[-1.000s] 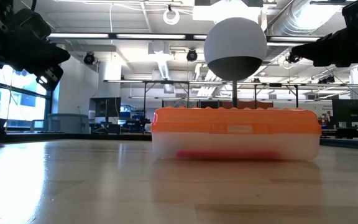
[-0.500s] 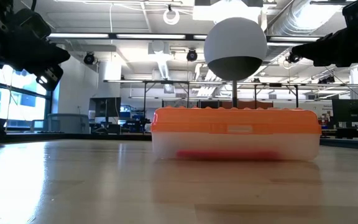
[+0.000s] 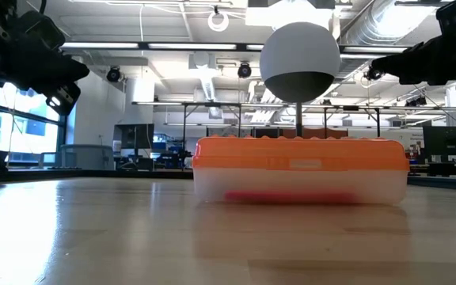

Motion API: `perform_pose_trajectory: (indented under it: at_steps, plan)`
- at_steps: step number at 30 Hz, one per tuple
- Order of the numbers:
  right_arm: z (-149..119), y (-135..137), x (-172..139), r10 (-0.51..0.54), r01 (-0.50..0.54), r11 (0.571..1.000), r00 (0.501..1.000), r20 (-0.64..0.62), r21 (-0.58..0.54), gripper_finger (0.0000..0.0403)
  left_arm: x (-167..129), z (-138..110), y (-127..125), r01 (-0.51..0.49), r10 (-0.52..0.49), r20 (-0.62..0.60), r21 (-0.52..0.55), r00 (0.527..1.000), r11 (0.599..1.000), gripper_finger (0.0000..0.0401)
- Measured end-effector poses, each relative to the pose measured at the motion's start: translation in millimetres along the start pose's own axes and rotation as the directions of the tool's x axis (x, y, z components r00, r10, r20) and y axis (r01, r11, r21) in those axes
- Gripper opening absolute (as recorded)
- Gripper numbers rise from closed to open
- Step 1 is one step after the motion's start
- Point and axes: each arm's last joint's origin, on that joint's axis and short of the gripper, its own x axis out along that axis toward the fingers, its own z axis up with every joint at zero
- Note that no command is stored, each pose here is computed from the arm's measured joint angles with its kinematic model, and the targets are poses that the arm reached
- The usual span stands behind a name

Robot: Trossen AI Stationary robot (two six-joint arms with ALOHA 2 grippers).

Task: Pick & place school supplies into a supply box
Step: Return to Home Position

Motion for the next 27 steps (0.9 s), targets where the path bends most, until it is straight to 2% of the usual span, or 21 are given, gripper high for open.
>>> perform_pose_trajectory:
  at_steps: [27]
  plan:
    - [-0.2,0.1,0.0,0.000,0.000,1.000,1.000,-0.001,-0.001,0.0000,0.0,0.0,0.0,0.000,0.000,0.000,0.000,1.000,1.000,0.0050]
